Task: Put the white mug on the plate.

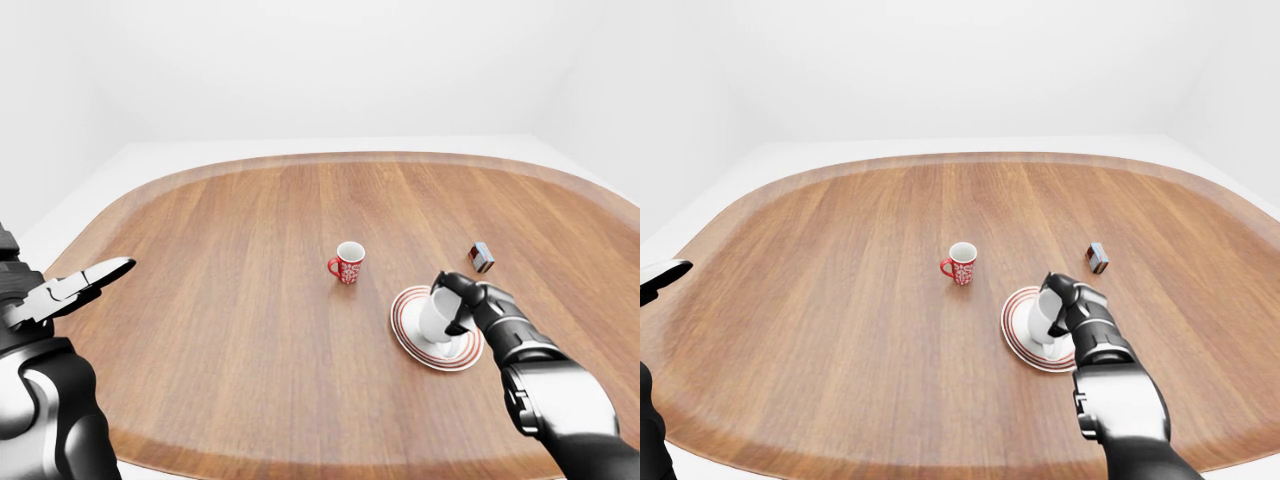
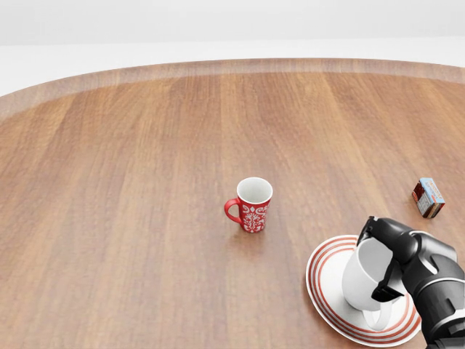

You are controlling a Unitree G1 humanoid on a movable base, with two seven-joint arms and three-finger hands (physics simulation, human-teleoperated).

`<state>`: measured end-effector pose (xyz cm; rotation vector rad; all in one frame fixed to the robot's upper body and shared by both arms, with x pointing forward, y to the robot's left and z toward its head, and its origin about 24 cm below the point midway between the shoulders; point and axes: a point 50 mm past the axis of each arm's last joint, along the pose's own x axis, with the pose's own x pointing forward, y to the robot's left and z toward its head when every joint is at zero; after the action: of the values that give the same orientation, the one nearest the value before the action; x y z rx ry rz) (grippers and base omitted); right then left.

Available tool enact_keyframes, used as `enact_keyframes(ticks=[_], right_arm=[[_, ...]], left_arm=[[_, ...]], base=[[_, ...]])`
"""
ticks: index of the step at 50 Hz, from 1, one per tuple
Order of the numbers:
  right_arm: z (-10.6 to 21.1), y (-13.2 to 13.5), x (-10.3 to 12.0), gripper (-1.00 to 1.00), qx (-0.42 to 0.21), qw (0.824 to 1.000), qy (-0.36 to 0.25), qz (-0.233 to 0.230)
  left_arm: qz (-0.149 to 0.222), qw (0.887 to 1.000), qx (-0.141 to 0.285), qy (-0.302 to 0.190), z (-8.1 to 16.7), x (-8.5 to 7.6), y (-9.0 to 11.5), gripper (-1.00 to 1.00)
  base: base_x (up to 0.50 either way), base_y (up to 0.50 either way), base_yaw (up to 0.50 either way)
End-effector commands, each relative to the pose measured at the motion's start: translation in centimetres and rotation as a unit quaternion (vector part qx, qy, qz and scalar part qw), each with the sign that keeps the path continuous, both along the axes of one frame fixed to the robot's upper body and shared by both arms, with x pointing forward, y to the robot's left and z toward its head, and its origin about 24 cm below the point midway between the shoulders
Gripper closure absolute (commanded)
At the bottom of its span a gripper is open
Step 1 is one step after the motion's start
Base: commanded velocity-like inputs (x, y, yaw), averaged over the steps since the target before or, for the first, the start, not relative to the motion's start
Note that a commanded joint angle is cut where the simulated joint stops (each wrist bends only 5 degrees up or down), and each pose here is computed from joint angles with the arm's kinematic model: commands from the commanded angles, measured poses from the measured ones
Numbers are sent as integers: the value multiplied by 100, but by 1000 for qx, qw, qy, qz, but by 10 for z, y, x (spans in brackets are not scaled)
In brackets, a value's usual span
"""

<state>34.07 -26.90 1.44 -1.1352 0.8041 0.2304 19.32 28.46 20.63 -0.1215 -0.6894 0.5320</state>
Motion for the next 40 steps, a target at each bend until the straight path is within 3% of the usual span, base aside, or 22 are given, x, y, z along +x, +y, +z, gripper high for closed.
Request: enact_keyframes(ticks=[1, 4, 5, 10, 14, 16, 18, 20, 23, 26, 33, 40], right_arm=[[-3, 0, -2, 74, 0, 1000, 1, -1], [-2, 1, -1, 54, 1, 1000, 1, 0], [-2, 0, -1, 39, 0, 1000, 0, -1], [-2, 0, -1, 18, 0, 1000, 1, -1], [-2, 1, -1, -29, 0, 1000, 0, 0], [-2, 1, -1, -33, 0, 1000, 0, 1], [-2, 1, -1, -57, 1, 1000, 0, 1], [-2, 1, -1, -62, 1, 1000, 0, 0], [-2, 1, -1, -88, 1, 1000, 0, -1], [-2, 1, -1, -100, 0, 1000, 1, 0], [-4, 2, -2, -100, 7, 1000, 0, -3], [18, 16, 17, -100, 17, 999, -30, 20]], left_arm=[[0, 1000, 0, 1, 0, 0, 0, -100], [0, 1000, 0, 1, -1, 0, 0, -100], [0, 1000, 0, 1, -1, 0, 0, -100], [0, 1000, 0, 1, -1, -1, 0, -100], [0, 1000, 0, 1, -1, -1, 0, -100], [1, 1000, 0, 1, -1, 0, 0, -100], [0, 1000, 1, 0, 0, -1, 0, -100], [0, 1000, 1, 0, 0, -1, 0, -100], [0, 1000, 1, -1, 0, -1, 0, -100], [0, 1000, 1, 0, 0, 0, 0, -100], [0, 1000, -1, 3, -1, 1, 0, -100], [0, 1000, 0, 5, -2, 2, 0, -100]], base=[[0, 0, 0], [0, 0, 0], [0, 0, 0], [0, 0, 0], [0, 0, 0], [0, 0, 0], [0, 0, 0], [0, 0, 0], [0, 0, 0], [0, 0, 0], [0, 0, 0], [0, 0, 0]])
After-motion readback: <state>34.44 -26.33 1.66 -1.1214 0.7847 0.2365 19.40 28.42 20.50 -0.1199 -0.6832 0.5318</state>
